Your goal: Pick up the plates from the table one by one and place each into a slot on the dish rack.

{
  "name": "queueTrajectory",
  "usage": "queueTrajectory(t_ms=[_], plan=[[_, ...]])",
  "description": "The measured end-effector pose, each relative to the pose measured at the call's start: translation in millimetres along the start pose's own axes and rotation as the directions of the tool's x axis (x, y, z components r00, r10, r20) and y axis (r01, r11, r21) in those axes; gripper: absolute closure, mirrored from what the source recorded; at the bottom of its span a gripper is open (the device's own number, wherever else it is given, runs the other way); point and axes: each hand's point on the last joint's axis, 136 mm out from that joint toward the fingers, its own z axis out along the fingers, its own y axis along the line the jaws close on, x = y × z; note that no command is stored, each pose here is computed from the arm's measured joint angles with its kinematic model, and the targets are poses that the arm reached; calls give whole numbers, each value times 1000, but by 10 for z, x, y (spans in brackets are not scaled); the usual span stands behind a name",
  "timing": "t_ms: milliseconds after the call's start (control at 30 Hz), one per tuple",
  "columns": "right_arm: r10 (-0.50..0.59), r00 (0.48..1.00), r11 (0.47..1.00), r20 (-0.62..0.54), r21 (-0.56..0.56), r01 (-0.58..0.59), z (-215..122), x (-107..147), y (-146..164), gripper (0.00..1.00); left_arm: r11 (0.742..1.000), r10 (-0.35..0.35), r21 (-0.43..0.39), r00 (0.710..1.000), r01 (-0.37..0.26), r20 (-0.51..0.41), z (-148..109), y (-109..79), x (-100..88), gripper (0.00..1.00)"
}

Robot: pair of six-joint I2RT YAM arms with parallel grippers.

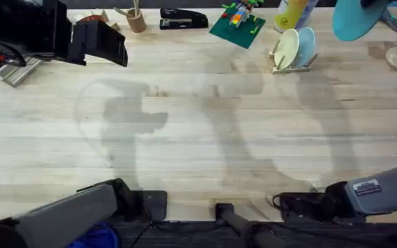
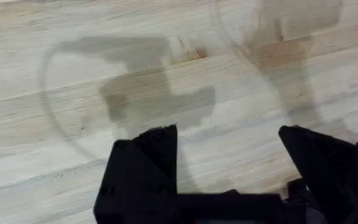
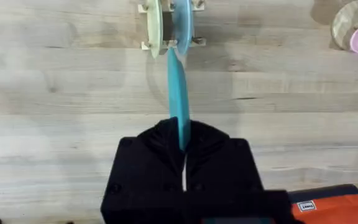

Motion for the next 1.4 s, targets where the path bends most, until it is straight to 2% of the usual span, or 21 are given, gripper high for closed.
queueTrajectory(t_ms=[467,700,1100,1400], plan=[[1,1000,1000,9,15,-1,0,-21,-26,966,1000,0,0,1000,0,0,0,0,1,6],[7,999,999,48,39,-9,9,-123,-64,966,1000,0,0,1000,0,0,0,0,0,6],[-25,998,999,59,36,23,404,-261,112,966,1000,0,0,1000,0,0,0,0,0,6],[-31,999,999,32,37,30,610,-224,146,966,1000,0,0,1000,0,0,0,0,0,6]])
